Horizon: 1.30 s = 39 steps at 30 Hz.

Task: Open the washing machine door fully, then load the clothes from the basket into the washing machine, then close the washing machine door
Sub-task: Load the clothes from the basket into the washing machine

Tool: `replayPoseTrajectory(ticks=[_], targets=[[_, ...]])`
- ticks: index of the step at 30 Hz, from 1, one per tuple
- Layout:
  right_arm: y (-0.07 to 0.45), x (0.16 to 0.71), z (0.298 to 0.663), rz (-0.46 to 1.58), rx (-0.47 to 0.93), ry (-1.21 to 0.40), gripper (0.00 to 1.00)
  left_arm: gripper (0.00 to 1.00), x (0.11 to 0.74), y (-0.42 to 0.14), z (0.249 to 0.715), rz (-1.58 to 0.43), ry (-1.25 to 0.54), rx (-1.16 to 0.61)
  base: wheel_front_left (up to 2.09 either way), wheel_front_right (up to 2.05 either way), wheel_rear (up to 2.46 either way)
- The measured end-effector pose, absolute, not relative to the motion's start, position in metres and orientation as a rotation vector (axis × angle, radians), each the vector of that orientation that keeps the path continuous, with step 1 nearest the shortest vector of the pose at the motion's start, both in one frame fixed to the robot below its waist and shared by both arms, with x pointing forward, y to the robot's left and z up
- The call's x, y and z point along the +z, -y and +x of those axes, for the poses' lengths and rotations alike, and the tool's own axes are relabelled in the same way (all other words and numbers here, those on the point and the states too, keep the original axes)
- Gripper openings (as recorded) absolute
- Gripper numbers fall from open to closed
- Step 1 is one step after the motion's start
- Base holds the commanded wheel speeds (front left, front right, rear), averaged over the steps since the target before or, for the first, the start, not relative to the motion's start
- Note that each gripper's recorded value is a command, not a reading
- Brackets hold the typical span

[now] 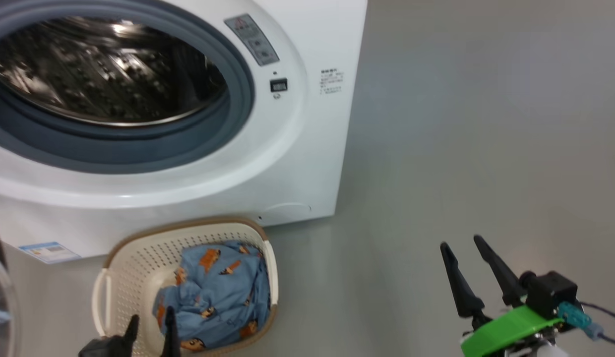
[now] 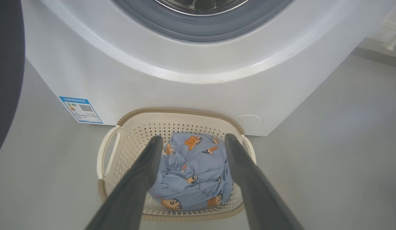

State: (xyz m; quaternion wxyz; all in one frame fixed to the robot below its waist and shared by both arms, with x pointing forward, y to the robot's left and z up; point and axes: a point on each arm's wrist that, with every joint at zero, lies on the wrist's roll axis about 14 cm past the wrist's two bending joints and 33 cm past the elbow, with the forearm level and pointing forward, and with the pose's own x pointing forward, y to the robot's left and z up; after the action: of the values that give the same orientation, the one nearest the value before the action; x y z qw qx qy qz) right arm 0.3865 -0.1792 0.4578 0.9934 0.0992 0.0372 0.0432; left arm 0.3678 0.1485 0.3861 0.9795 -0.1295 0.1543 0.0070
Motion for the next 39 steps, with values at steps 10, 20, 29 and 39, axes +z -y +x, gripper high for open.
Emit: replayPoseTrajectory(ticks=[10,20,29,39], targets=[[0.19,0.447,0.405,0.187,0.058,-0.095,1.0,1.0,0.315,-0.11,0.394,-0.303,-0.548,-0.098,0.0,0.0,0.0],[0.204,0.434,0.416,0.164,0.024,-0.125,1.0,1.0,0.259,-0.087,0.411,-0.34,-0.731,-0.118,0.0,0.0,0.0],[0.218,0.412,0.418,0.142,-0.017,-0.182,1.0,1.0,0.21,-0.075,0.42,-0.377,-0.889,-0.107,0.0,0.0,0.0],[0.234,0.394,0.424,0.111,-0.056,-0.221,1.0,1.0,0.172,-0.081,0.435,-0.371,-0.97,-0.056,0.0,0.0,0.0]])
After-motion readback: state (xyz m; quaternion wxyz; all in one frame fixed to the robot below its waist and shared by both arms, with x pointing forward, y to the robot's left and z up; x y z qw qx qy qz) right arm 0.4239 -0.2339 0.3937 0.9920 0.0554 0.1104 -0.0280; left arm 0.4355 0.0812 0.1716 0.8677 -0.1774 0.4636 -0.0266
